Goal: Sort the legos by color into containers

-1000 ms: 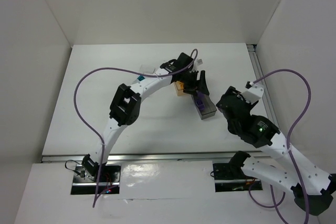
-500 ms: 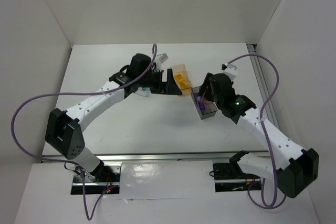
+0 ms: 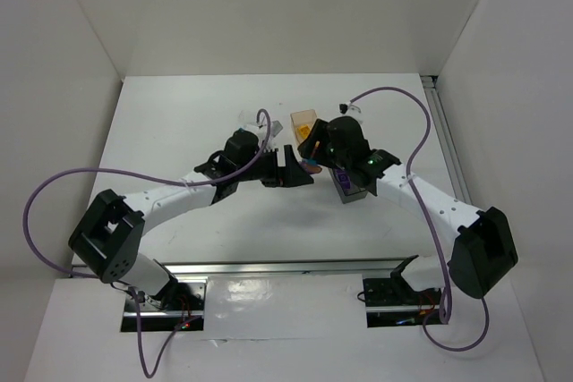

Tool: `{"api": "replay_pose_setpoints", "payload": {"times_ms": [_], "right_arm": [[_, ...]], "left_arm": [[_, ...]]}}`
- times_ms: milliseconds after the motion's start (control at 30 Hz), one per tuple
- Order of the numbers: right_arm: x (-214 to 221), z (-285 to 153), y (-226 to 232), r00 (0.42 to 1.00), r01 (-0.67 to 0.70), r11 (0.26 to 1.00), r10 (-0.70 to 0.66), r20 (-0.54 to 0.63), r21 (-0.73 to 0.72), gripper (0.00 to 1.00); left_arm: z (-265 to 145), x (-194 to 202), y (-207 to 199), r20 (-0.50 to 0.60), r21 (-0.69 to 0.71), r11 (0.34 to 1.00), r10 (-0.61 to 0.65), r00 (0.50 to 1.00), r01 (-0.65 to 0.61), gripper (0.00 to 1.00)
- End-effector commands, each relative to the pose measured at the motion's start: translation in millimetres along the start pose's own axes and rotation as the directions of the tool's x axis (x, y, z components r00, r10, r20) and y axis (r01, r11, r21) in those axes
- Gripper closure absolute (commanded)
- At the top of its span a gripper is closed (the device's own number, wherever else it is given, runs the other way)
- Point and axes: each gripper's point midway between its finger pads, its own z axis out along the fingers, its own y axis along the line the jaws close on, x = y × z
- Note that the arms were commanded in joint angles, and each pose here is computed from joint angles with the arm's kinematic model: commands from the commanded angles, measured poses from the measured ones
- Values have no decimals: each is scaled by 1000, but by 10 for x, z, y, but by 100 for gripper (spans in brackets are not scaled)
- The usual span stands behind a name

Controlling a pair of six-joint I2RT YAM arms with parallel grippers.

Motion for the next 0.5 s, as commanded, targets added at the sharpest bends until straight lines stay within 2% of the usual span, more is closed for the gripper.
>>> {"api": "replay_pose_setpoints", "payload": {"times_ms": [0,133,333,467], "right_arm": [[-293,-94,385,996,-45,992,54,75,-116,48],[-313,-95,404,995,-47,991,57,82,-124,48],[-272,-86,487,996,-64,985,73,54,-162,48],[-280,-91,518,996,-64,982,74,54,-176,48]], "left_arm": [[36,-307,-196,161,59,997,43,986,-53,5],[58,-353,-251,217,41,997,51,975,-61,10],[37,-522,-119,297,-72,997,60,953,-40,17],[27,-597,-124,330,-78,996,64,942,-41,21]]}}
